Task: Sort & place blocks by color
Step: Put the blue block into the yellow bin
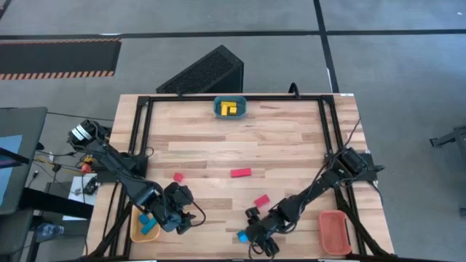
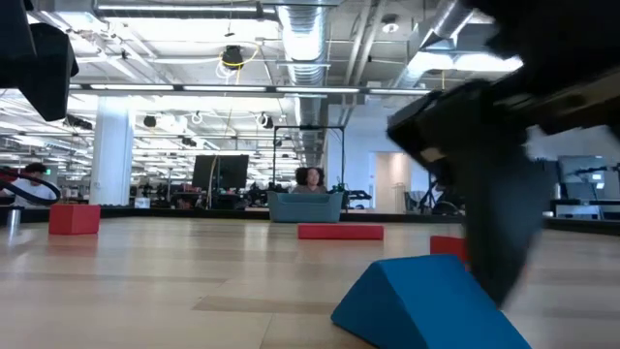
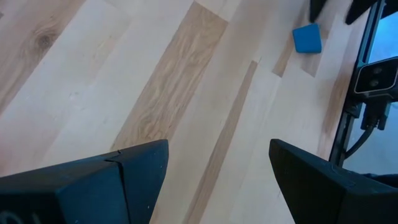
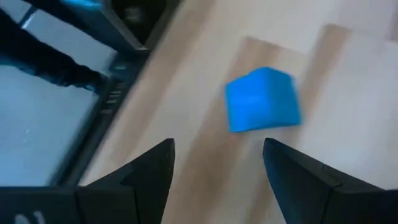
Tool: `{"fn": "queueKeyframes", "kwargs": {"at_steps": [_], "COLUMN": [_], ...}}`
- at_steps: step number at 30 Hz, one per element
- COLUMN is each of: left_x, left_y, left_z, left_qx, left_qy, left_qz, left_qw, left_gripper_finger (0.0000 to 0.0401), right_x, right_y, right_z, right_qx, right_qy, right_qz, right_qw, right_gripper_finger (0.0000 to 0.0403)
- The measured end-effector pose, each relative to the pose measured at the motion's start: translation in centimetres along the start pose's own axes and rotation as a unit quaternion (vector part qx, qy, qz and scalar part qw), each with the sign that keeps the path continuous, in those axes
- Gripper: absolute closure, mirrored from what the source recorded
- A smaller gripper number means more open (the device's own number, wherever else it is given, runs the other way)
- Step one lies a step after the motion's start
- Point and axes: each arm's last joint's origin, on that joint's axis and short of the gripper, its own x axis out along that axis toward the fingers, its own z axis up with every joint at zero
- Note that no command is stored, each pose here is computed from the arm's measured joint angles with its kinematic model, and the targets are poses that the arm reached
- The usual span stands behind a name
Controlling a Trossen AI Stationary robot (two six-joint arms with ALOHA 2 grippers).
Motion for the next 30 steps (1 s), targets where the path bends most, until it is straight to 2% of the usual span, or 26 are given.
{"fn": "queueKeyframes", "kwargs": {"at_steps": [6,9,12,15,19,23,26,30], "left_x": [0.0,0.2,0.3,0.5,0.5,0.5,0.5,0.4], "left_y": [0.0,0.2,0.4,0.6,0.6,0.6,0.5,0.7], "left_z": [0.1,0.4,0.8,1.2,1.3,1.2,1.0,1.0], "left_qx": [0.012,0.026,0.029,0.024,0.016,0.009,0.009,0.011], "left_qy": [-0.001,0.002,0.008,0.013,0.014,0.02,0.036,0.038], "left_qz": [0.0,0.002,0.002,0.002,0.003,0.0,-0.006,0.0], "left_qw": [1.0,1.0,1.0,1.0,1.0,1.0,0.999,0.999], "left_gripper_finger": [0.0136,0.0136,0.0136,0.0136,0.0136,0.0136,0.0136,0.0136], "right_x": [0.0,-0.1,-0.2,-0.4,-0.9,-2.0,-2.9,-3.3], "right_y": [1.4,0.7,-0.6,-2.6,-4.9,-5.3,-4.8,-3.1], "right_z": [0.2,1.0,1.9,2.4,2.8,3.7,4.5,4.7], "right_qx": [-0.049,-0.077,-0.085,-0.066,-0.012,0.006,0.024,0.074], "right_qy": [-0.021,-0.058,-0.091,-0.104,-0.113,-0.117,-0.13,-0.15], "right_qz": [0.017,0.015,-0.01,-0.066,-0.145,-0.202,-0.213,-0.187], "right_qw": [0.998,0.995,0.992,0.99,0.983,0.972,0.968,0.968], "right_gripper_finger": [0.0133,0.0133,0.0133,0.0133,0.0133,0.0133,0.0133,0.0133]}}
